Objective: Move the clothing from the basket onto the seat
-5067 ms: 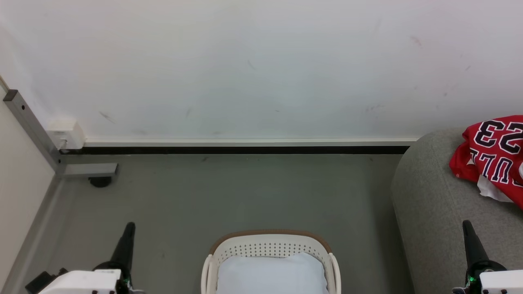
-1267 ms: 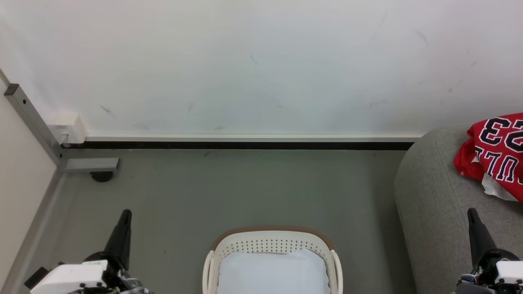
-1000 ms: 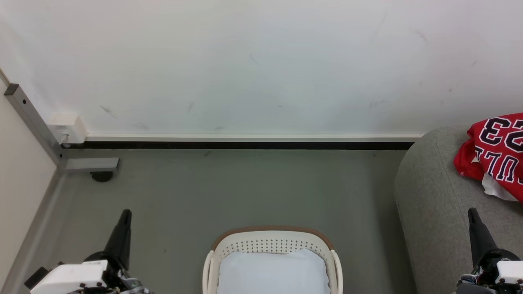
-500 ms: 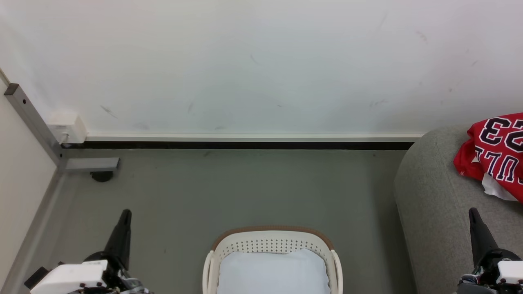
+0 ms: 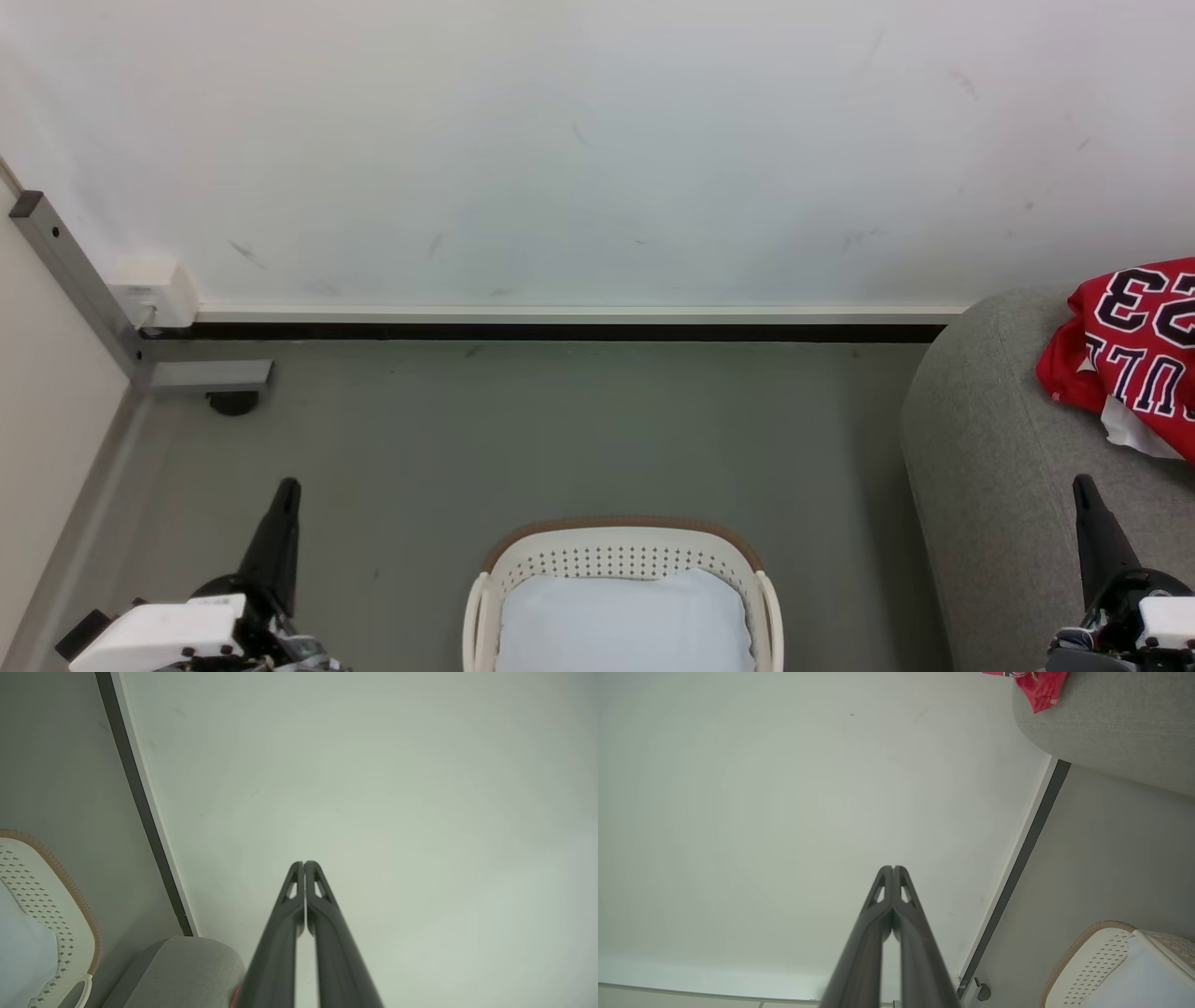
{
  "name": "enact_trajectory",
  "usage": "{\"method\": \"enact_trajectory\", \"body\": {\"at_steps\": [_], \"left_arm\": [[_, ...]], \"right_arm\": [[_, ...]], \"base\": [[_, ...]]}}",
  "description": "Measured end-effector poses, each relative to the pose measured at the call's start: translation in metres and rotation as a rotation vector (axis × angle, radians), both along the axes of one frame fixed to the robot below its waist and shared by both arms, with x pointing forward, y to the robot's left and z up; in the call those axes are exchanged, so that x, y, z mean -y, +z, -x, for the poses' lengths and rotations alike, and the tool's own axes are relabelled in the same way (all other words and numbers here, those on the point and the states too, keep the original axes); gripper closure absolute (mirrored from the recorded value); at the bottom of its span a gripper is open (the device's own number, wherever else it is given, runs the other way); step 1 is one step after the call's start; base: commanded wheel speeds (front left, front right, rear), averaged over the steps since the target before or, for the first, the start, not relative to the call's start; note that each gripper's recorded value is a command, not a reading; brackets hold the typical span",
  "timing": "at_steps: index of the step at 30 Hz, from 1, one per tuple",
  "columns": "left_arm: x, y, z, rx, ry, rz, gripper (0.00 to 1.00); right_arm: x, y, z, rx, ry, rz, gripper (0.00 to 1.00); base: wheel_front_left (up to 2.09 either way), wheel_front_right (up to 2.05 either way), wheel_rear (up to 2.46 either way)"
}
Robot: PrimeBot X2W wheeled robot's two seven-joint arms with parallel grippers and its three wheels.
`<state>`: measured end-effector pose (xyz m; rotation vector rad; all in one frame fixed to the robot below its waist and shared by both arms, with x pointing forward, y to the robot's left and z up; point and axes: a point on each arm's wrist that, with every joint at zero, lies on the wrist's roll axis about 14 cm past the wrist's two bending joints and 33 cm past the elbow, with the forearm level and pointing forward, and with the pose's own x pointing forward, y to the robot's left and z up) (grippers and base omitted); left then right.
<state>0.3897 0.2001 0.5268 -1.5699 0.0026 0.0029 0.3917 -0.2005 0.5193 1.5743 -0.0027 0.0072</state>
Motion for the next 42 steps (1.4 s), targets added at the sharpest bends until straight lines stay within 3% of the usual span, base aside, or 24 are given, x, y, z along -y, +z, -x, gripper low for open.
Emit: {"method": "enact_trajectory", "body": {"at_steps": [42], "left_arm": [[0.0002, 0.0004, -0.0002, 0.001, 0.0, 0.001, 1.0]], "right_arm": [[-0.0007, 0.003, 0.001, -0.004, 0.003, 0.0, 1.0]], "base": [[0.0, 0.0, 0.0]]}}
